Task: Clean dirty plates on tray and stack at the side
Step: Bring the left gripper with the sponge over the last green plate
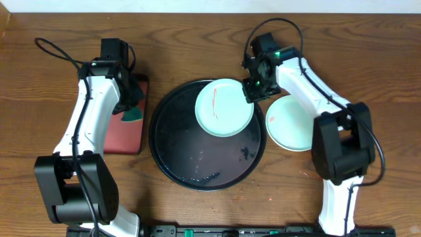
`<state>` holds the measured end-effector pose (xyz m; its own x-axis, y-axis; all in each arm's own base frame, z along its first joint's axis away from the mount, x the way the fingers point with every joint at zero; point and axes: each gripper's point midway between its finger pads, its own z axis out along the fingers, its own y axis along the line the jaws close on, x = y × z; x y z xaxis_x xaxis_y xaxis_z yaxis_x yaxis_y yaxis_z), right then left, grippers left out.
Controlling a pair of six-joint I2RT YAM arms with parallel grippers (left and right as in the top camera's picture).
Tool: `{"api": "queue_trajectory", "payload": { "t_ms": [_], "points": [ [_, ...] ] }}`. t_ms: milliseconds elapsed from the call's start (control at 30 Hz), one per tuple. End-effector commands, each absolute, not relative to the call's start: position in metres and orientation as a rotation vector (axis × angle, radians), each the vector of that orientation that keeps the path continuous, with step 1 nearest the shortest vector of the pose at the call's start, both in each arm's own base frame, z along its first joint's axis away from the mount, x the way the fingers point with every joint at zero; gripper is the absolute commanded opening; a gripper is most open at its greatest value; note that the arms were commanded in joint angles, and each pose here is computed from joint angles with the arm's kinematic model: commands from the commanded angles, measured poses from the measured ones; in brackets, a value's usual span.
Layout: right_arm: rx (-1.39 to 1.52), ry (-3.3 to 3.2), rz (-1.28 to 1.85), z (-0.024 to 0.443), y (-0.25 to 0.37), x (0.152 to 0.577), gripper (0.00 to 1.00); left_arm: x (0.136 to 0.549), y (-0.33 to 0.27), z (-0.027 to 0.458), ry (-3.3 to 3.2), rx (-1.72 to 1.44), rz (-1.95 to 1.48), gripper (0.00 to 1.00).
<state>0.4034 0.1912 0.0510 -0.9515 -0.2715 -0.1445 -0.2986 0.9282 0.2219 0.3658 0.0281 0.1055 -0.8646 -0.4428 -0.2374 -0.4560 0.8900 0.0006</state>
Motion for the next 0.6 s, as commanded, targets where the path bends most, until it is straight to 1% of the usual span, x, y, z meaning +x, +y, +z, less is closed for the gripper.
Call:
{"api": "queue_trajectory", "payload": {
  "t_ms": [0, 100, 233, 367, 567],
  "points": [
    [-0.439, 2.947, 0.438, 0.081, 0.203, 0.393, 0.01, 0.370, -0.013, 0.111, 2.889, -0.434, -0.143, 0.07],
    [-0.449, 2.979, 0.433, 0.071, 0.204, 0.386, 0.01, 0.367, -0.040, 0.111, 2.916, -0.284, -0.236, 0.07],
    [-0.485, 3.006, 0.469, 0.055, 0.214, 0.371, 0.01, 0.361, -0.065, 0.111, 2.938, -0.142, -0.245, 0.07],
    [-0.513, 3.021, 0.488, 0.041, 0.223, 0.358, 0.01, 0.358, -0.082, 0.111, 2.940, -0.071, -0.249, 0.07],
    [-0.462, 3.030, 0.501, 0.020, 0.227, 0.350, 0.01, 0.355, -0.096, 0.108, 2.941, -0.013, -0.255, 0.08]
  ]
}}
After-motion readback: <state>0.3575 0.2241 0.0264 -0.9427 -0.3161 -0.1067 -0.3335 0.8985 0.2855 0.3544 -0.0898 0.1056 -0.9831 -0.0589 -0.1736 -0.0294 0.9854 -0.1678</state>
